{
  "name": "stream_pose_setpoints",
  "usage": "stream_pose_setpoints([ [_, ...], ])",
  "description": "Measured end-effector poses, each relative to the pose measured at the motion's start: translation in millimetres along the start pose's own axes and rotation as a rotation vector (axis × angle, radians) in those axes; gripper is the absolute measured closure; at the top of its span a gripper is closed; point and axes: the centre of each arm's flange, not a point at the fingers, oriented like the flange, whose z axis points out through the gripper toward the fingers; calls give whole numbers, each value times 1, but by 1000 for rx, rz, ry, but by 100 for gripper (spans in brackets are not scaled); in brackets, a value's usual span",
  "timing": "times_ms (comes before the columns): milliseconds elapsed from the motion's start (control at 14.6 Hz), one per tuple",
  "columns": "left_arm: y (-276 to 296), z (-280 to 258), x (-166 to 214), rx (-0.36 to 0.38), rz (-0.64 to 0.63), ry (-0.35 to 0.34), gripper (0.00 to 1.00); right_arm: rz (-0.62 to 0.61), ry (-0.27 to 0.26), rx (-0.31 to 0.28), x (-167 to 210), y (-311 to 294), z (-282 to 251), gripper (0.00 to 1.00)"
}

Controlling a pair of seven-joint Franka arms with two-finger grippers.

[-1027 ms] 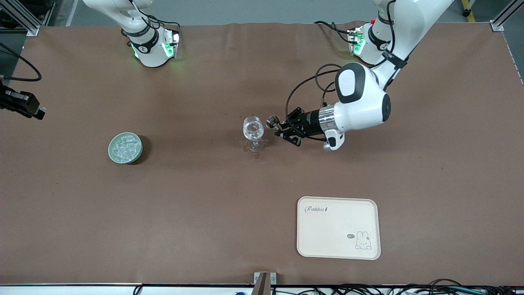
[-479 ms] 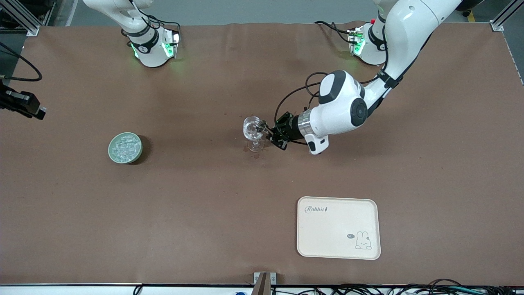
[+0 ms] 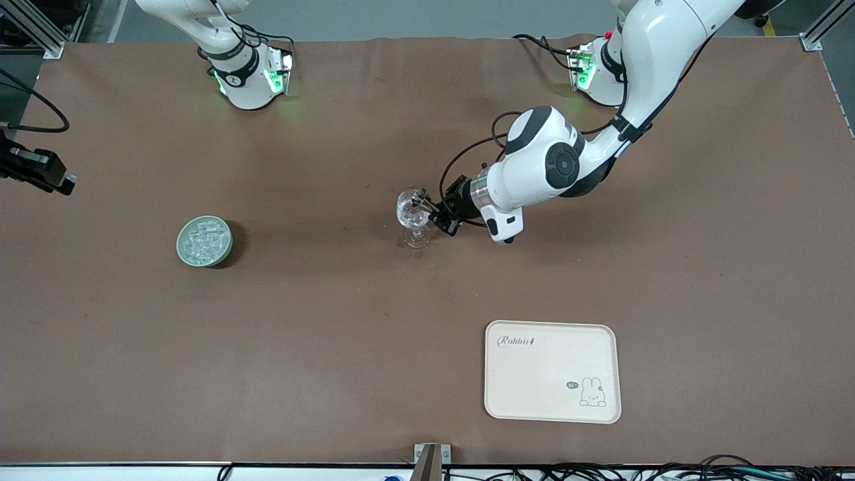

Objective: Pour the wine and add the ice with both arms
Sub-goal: 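Tilt the jigger over the wine glass with the left gripper to pour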

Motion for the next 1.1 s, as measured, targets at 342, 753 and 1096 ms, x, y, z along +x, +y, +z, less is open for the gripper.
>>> stream_pose_setpoints([
  [342, -4, 1, -15, -15, 35, 82, 78, 0, 0, 0, 0, 0, 0, 75],
  [753, -2, -4, -19, -1, 36, 104, 78, 0, 0, 0, 0, 0, 0, 75],
  [1096, 2, -16, -17, 3, -40, 57, 78, 0, 0, 0, 0, 0, 0, 75],
])
